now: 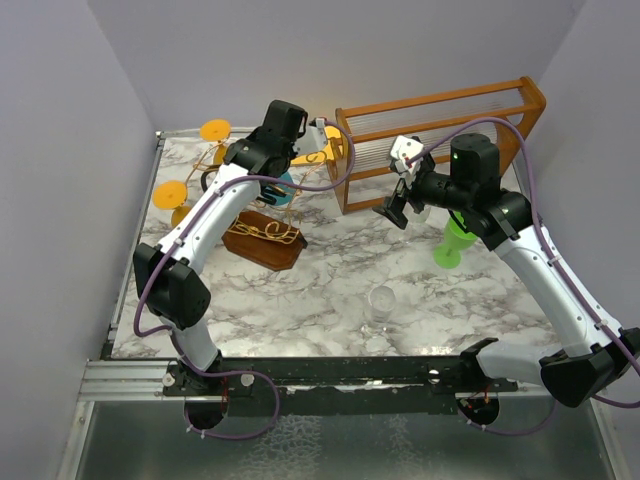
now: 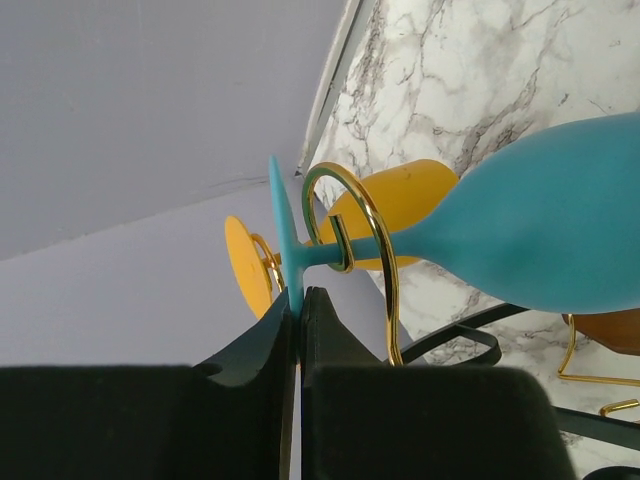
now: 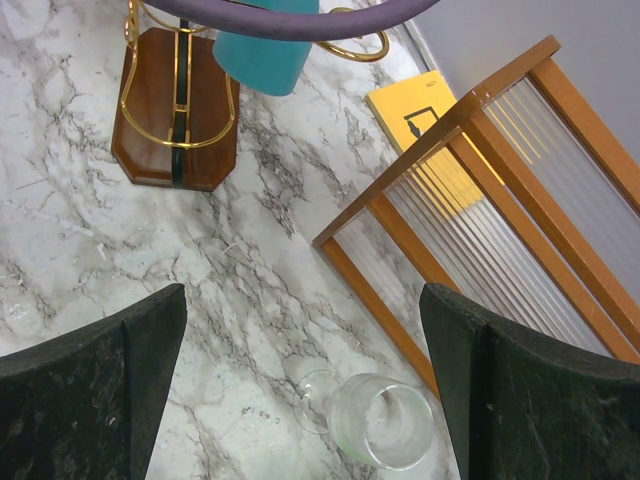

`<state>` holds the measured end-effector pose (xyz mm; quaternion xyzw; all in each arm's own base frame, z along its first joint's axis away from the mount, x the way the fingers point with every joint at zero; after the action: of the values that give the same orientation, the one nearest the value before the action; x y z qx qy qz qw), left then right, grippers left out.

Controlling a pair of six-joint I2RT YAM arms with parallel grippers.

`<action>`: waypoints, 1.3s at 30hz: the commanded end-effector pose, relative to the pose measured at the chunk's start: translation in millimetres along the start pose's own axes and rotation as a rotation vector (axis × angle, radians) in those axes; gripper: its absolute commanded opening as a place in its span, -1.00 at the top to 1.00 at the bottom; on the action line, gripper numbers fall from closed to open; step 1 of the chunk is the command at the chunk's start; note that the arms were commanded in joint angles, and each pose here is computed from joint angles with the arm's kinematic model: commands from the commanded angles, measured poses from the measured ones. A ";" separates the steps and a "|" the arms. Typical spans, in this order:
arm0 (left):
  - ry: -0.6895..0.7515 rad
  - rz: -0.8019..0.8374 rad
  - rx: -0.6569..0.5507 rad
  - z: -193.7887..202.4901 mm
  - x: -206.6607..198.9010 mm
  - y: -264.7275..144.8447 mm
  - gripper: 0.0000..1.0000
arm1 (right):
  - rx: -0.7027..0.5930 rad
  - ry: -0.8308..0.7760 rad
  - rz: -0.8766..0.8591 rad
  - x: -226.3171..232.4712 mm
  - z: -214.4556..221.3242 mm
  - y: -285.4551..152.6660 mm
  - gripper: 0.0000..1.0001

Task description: Place the wine glass upside down on the wine glass rack

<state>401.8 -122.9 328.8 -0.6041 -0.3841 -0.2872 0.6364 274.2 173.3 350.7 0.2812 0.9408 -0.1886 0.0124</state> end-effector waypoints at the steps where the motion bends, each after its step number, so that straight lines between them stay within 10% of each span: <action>1: 0.010 0.018 0.004 1.6 -1.7 -16.8 1.00 | -0.036 -0.029 -0.008 1.5 -7.5 -3.7 -0.99; 39: -0.015 -0.167 0.185 5.2 9.9 -25.9 1.00 | -0.026 -0.026 -0.016 1.8 -3.2 -0.2 -0.99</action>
<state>395.5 -125.5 343.9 -0.5396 -0.4354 -0.2999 0.6553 274.4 173.2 350.6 0.2807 0.9408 -0.1895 0.0150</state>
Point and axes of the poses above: each gripper's point midway between its finger pads, its own y axis out along the fingers, its own x axis along the line the jaws close on, z = x × y, the point moved 6 cm from there along -y, back along the fingers, and after that the axes turned 14 degrees about y, right-handed, at the moved point
